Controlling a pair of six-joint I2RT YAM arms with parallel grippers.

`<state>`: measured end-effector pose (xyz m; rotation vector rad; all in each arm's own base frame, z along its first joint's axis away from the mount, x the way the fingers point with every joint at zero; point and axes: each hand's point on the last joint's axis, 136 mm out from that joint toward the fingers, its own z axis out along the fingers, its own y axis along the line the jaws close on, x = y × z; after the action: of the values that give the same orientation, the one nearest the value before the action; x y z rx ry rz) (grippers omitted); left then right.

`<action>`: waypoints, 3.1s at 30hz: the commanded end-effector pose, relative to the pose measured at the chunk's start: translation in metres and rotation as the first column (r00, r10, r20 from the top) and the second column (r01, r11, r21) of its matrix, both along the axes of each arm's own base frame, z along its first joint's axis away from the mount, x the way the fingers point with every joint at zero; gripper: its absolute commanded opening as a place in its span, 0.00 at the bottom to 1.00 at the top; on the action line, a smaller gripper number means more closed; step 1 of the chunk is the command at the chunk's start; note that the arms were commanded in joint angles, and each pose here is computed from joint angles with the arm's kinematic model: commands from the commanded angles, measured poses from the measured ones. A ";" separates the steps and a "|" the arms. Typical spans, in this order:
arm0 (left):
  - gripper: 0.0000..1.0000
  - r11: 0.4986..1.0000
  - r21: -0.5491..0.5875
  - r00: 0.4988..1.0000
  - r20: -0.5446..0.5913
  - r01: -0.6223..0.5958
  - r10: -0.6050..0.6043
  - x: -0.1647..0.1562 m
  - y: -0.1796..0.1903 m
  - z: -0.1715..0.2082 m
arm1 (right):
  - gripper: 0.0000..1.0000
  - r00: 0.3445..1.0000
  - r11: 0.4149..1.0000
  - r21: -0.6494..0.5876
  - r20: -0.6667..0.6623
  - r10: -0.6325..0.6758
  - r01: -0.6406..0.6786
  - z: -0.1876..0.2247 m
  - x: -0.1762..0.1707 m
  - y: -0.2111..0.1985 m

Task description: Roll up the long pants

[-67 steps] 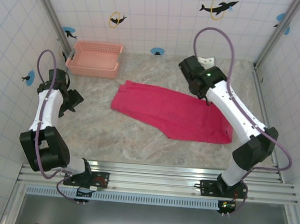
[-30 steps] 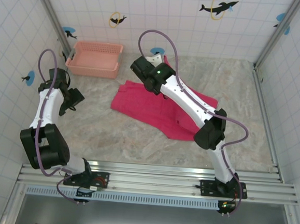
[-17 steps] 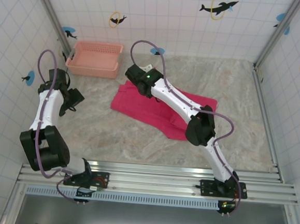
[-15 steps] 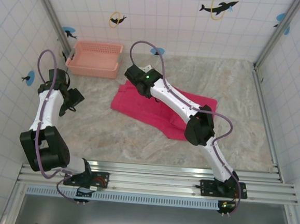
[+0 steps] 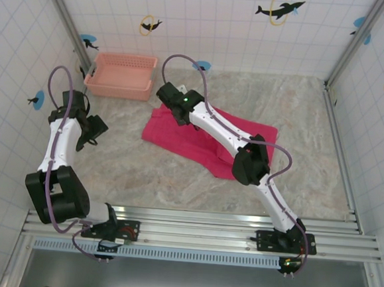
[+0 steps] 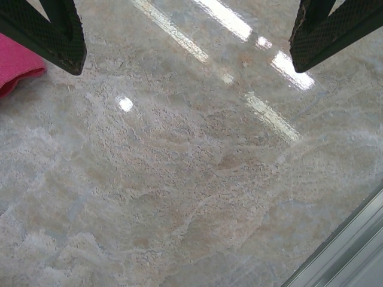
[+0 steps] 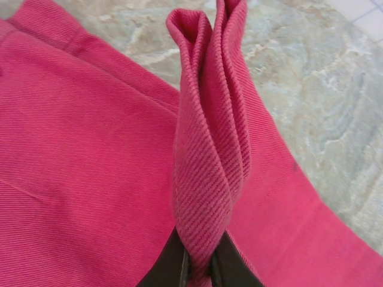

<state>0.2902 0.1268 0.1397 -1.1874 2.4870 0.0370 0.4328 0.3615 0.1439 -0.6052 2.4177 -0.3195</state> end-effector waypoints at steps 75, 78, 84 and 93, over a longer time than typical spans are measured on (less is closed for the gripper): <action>0.00 0.745 -0.330 0.811 0.135 0.579 -0.570 0.186 -0.288 -0.107 | 0.75 0.820 0.752 0.333 -0.296 -0.489 0.569 -0.020 -0.077 -0.321; 0.00 0.746 -0.310 0.805 0.147 0.590 -0.575 0.187 -0.283 -0.093 | 0.74 0.821 0.752 0.334 -0.298 -0.487 0.567 -0.022 -0.077 -0.321; 0.00 0.753 -0.275 0.802 0.202 0.598 -0.563 0.193 -0.267 -0.057 | 0.75 0.817 0.743 0.343 -0.301 -0.492 0.574 -0.027 -0.078 -0.320; 0.00 0.770 -0.226 0.799 0.263 0.596 -0.541 0.189 -0.225 -0.001 | 0.74 0.811 0.735 0.347 -0.307 -0.498 0.583 -0.035 -0.083 -0.321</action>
<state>0.4790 -0.1183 0.1005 -0.4668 2.6939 -0.6255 0.3471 0.0421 0.0988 0.2836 2.7450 0.0317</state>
